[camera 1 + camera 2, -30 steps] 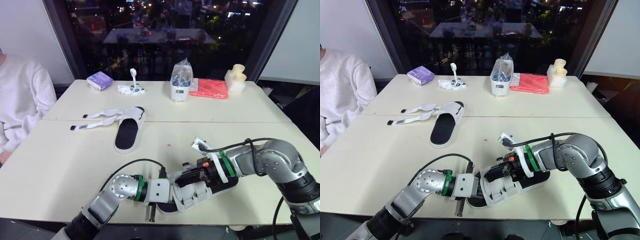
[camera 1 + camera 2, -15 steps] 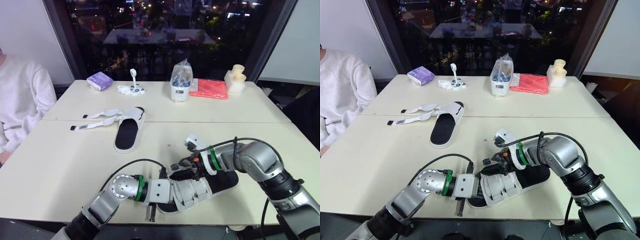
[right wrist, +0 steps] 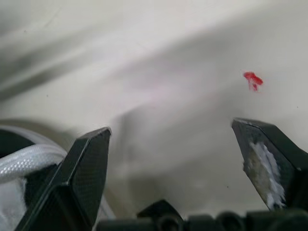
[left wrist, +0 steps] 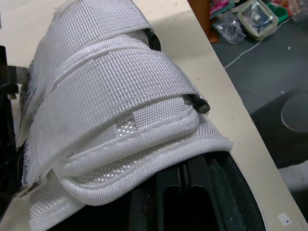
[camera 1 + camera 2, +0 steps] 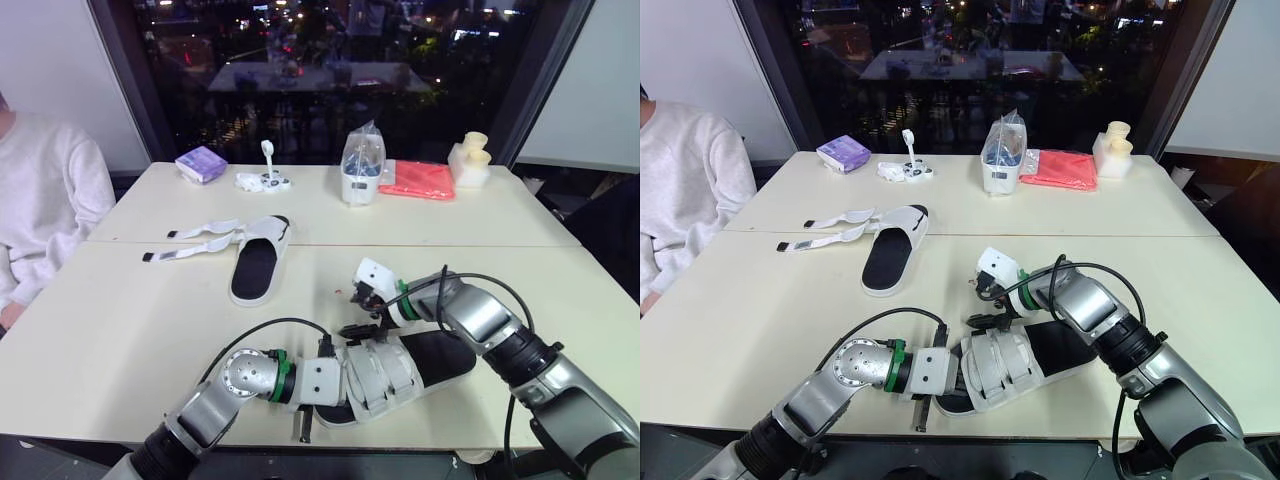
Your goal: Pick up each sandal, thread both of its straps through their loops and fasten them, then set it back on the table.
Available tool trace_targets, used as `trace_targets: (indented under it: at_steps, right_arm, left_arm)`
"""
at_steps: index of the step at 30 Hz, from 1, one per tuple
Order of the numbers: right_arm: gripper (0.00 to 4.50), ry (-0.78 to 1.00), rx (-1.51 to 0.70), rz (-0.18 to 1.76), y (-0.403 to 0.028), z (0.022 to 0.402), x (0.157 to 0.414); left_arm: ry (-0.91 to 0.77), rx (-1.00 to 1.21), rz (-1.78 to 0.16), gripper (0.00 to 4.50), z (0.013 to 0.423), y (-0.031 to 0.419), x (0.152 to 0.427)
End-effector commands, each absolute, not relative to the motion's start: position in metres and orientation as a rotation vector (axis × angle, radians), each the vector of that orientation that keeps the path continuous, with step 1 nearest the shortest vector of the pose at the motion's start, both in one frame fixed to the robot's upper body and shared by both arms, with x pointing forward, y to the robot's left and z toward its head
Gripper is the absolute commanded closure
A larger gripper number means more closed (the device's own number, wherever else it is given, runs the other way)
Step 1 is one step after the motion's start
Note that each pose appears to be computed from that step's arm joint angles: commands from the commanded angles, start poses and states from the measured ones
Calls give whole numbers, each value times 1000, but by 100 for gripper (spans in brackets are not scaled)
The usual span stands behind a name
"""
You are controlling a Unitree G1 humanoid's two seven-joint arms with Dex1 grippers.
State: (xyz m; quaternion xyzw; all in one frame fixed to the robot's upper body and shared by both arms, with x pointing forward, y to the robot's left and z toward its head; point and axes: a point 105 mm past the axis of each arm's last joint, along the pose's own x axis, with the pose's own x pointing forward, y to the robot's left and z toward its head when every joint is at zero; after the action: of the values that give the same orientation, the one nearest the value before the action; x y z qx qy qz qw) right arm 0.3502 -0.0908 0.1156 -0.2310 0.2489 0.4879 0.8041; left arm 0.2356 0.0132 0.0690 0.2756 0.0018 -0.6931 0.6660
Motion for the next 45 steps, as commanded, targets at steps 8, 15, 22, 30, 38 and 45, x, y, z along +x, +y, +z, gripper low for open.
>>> trace_targets:
  at_steps: [8, 15, 22, 30, 38, 45]
  right_arm:
    - [19, 13, -917, 925, -134, 196, 330]
    - [19, -288, -1381, 824, -158, 193, 318]
    - [19, -545, -1642, 987, -174, 158, 283]
    - [19, -846, -1640, 1101, -144, 148, 268]
    - [19, -1124, -1591, 1248, -96, 147, 256]
    - [159, -1205, -1578, 1395, -84, 132, 247]
  left_arm:
    - [139, 616, -1420, 450, 51, 48, 265]
    - [94, 560, -1389, 450, 82, 65, 272]
    - [116, 497, -1370, 450, 113, 93, 274]
    - [135, 464, -1316, 450, 128, 111, 281]
    - [138, 485, -1294, 450, 128, 114, 285]
    - [135, 512, -1261, 450, 129, 119, 291]
